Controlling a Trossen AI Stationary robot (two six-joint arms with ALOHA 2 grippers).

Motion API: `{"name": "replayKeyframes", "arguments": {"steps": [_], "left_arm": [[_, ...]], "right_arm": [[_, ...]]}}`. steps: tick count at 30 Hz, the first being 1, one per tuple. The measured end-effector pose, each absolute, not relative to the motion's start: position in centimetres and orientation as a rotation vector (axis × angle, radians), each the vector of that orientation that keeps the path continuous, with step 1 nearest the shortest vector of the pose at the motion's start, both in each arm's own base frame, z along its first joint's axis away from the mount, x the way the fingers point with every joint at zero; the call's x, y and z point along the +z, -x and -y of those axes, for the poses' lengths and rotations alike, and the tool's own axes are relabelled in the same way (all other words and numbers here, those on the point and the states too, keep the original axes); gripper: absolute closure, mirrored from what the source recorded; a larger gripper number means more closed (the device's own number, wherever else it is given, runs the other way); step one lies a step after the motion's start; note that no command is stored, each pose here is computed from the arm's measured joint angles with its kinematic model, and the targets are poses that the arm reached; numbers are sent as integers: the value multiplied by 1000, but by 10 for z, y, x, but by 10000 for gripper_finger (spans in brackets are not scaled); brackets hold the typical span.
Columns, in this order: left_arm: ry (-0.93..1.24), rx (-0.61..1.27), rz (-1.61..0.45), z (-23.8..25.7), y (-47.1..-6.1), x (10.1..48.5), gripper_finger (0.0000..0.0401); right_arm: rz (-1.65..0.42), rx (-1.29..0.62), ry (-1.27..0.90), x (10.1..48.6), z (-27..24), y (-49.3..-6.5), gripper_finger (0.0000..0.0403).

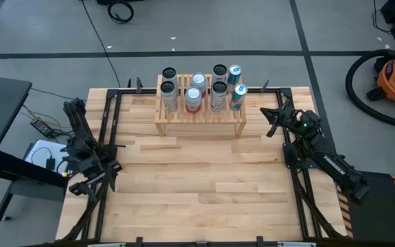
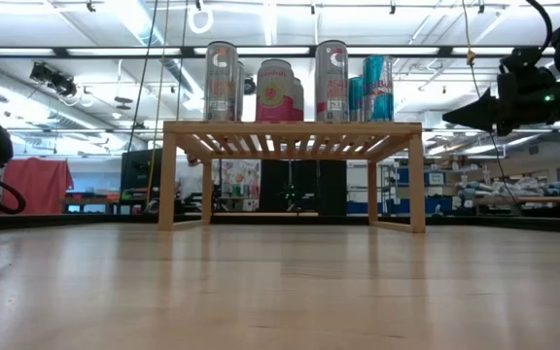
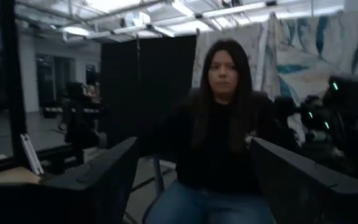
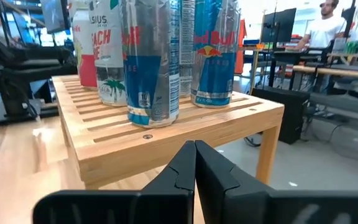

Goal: Place canned beverage on shelf
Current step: Return to Home Position

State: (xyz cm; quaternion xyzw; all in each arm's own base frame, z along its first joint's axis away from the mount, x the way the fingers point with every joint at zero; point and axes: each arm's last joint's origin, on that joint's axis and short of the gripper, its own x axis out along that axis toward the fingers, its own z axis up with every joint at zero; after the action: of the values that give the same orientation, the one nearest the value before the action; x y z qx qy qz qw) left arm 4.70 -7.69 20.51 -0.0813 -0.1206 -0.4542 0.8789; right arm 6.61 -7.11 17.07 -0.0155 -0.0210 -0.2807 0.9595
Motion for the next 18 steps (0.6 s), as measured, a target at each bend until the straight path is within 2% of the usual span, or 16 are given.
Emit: {"name": "replayKeyframes", "arguments": {"steps": [7,13,18], "left_arm": [[102,-999,154,80,-47,194,87],[74,-1000,107,80,-47,189,87],[130,-1003,82,80,-47,190,87]], "right_arm": [[18,-588,114,171,72,-66,389],[22,-622,102,171,72,-65,389],[30,-621,78,171,72,-65,389]]}}
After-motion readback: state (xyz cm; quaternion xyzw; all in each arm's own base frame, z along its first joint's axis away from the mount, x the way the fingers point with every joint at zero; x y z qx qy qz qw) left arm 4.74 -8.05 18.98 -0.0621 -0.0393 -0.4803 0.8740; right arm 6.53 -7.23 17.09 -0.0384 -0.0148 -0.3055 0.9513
